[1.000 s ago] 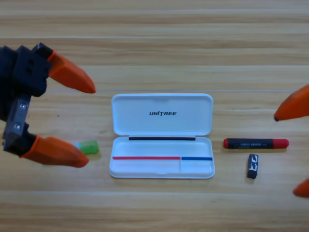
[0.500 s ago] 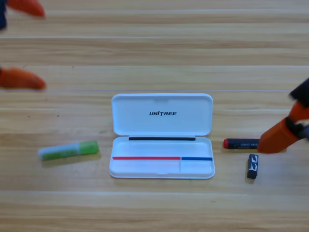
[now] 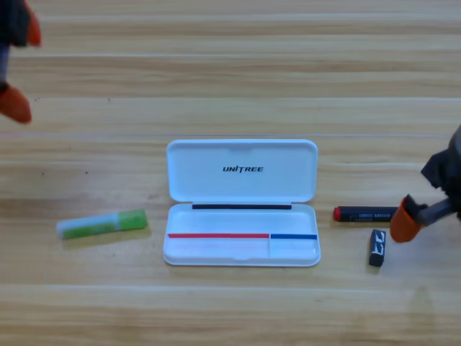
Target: Clean up eraser and pencils
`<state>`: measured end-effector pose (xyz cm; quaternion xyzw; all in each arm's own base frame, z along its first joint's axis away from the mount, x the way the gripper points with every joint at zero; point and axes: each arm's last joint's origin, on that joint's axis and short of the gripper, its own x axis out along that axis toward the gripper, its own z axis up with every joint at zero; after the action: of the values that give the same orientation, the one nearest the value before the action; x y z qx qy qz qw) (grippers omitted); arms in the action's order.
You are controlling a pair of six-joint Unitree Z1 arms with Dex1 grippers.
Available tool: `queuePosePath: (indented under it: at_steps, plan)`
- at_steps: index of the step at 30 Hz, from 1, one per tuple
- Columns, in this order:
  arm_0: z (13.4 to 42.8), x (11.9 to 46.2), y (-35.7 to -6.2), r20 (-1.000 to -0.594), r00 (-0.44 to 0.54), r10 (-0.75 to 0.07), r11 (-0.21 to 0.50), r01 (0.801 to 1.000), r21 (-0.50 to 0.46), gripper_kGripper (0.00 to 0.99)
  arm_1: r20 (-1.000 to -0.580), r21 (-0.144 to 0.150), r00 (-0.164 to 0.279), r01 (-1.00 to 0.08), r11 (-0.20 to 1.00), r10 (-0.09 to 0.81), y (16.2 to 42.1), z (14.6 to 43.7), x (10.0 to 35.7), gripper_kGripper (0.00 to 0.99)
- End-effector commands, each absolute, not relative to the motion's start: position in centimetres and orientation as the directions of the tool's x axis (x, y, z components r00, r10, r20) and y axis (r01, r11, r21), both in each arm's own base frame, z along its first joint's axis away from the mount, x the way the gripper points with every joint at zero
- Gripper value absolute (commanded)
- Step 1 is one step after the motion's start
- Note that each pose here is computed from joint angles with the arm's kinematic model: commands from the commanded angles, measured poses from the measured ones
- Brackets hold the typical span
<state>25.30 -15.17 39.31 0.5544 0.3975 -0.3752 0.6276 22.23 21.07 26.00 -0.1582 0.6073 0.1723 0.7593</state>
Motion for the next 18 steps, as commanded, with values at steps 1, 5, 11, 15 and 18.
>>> queuePosePath:
  at_steps: [1,5,11,15,18]
  plan:
    - [34.2,29.5,-15.0,-0.971,0.237,0.041,0.129,0.962,0.241,0.974,-0.995,0.072,0.046,-0.327,0.942,0.092,21.7,23.2,23.0,0.989]
    - [31.6,31.2,-14.9,-0.987,0.155,0.051,0.146,0.976,0.161,0.974,-0.992,0.121,0.018,-0.173,0.977,0.126,22.5,22.3,23.5,0.989]
    - [29.3,32.2,-14.3,-0.995,0.077,0.059,0.157,0.984,0.086,0.976,-0.993,0.115,0.024,-0.069,0.991,0.117,23.7,20.6,24.8,0.98]
    - [28.0,32.0,-14.0,-0.997,0.054,0.061,0.162,0.985,0.064,0.977,-0.996,0.084,0.038,-0.028,0.996,0.085,24.2,19.2,25.7,0.965]
    - [27.1,31.8,-13.9,-0.998,0.039,0.057,0.162,0.986,0.048,0.979,-0.997,0.064,0.04,-0.008,0.998,0.065,24.2,18.5,26.0,0.951]
